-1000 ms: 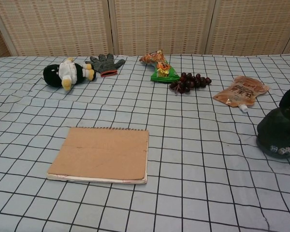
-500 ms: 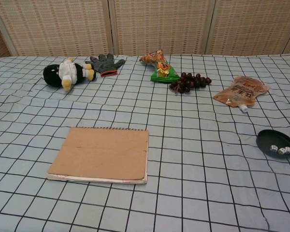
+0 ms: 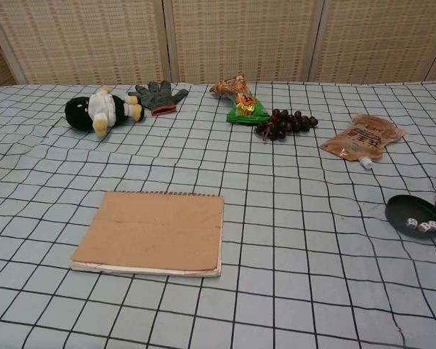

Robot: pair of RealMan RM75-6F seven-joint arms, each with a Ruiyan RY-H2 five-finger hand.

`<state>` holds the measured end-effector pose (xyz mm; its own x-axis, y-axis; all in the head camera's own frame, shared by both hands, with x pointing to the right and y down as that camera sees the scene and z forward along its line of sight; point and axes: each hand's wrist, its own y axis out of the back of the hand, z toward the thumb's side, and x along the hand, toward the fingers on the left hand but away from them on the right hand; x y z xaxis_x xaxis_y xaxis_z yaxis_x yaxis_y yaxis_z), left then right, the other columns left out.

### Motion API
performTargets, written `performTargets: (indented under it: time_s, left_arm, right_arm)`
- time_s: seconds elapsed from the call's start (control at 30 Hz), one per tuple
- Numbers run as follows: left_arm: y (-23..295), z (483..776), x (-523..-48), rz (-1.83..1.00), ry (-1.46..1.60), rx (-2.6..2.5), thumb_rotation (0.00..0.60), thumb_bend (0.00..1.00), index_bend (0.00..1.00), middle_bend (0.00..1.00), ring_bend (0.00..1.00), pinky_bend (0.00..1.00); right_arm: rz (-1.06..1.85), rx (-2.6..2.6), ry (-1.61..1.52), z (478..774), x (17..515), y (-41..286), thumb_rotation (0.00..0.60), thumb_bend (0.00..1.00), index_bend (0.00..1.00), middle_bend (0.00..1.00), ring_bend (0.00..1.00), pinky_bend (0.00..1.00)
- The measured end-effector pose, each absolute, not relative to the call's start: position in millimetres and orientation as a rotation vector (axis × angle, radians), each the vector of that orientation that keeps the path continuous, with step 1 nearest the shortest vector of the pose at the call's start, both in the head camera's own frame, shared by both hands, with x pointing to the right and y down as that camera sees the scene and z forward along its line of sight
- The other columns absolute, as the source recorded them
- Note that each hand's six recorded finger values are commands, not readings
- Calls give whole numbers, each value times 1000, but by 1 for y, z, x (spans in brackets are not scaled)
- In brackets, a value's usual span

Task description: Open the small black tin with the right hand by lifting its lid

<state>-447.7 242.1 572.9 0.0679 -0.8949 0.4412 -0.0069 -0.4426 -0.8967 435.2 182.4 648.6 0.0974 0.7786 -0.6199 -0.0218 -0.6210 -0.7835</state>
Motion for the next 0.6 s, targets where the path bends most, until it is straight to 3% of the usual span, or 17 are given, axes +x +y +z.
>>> performTargets:
  time_s: [0.13,0.6]
  left_arm:
    - [243,574,-447,-1477,920,-1587,600,340,233,146,144,415]
    - [242,575,-452,-1496,921,-1575,600,340,233,145,144,414]
  right_arm:
    - [1584,-1730,-741,642,432,185,600,114,29,22,0,195]
    - [1356,-1502,-845,589,417,201,600,114,53,23,0,185]
